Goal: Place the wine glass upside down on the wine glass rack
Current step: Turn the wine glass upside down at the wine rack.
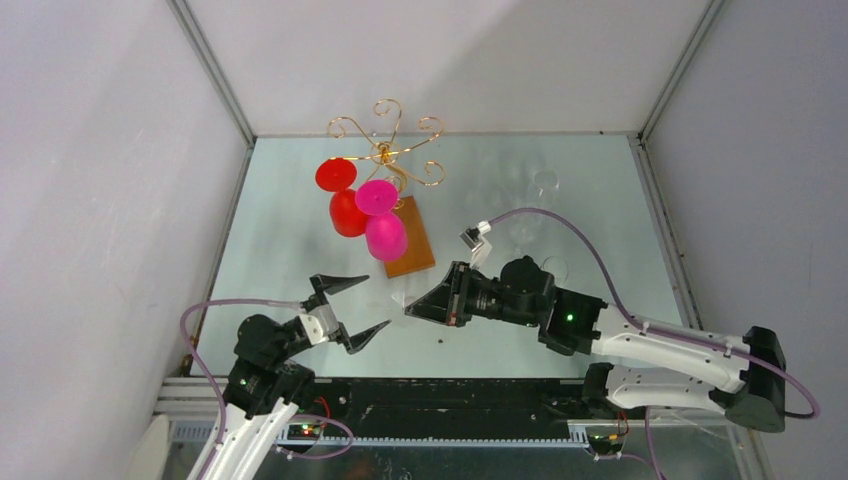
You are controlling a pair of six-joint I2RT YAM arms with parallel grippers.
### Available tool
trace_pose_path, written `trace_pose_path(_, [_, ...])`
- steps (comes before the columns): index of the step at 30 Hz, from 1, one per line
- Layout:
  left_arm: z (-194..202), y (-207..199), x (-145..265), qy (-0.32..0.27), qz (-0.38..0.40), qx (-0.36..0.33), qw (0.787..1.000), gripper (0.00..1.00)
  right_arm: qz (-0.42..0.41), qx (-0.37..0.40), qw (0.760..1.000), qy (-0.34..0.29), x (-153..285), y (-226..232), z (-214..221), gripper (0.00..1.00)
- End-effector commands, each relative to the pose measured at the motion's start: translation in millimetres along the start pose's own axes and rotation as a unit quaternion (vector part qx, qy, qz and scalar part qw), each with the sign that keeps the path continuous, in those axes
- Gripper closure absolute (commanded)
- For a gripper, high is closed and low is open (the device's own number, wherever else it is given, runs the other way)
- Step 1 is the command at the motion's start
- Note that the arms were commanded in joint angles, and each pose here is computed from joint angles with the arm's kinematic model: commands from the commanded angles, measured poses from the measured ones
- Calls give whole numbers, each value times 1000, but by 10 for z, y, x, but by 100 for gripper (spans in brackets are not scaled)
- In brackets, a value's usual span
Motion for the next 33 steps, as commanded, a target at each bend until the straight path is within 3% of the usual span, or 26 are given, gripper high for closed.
trace_pose_path(1, [-253, 45, 142, -49, -57, -36, 997, 0, 34, 16, 999, -18, 142, -67, -59, 100])
trace_pose_path(13, [-150, 222, 159, -12, -140, 23, 990, 0, 94, 46, 992, -64, 446, -198, -164, 100])
trace_pose_path(17, [-111, 371, 231, 1, -230, 86, 969, 0, 104, 49, 991, -70, 515, -225, -190, 100])
trace_pose_path(23, [-26, 607, 412, 28, -376, 154, 913, 0, 105, 55, 991, -64, 531, -253, -216, 100])
trace_pose_path(27, [39, 659, 473, 63, -418, 181, 888, 0, 105, 57, 992, -50, 535, -282, -211, 100])
trace_pose_path(33, [120, 703, 481, 109, -436, 192, 872, 0, 106, 53, 991, -56, 556, -291, -253, 100])
Point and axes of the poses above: each gripper's point midway between its finger pads, its own x axis back along the fingers, its own y axis along the line the jaws close on, z = x × y, the point moved 6 cm from there along x, back along the fingers, and after that the axes turned 1 degree about -x, right-handed, at the moved point
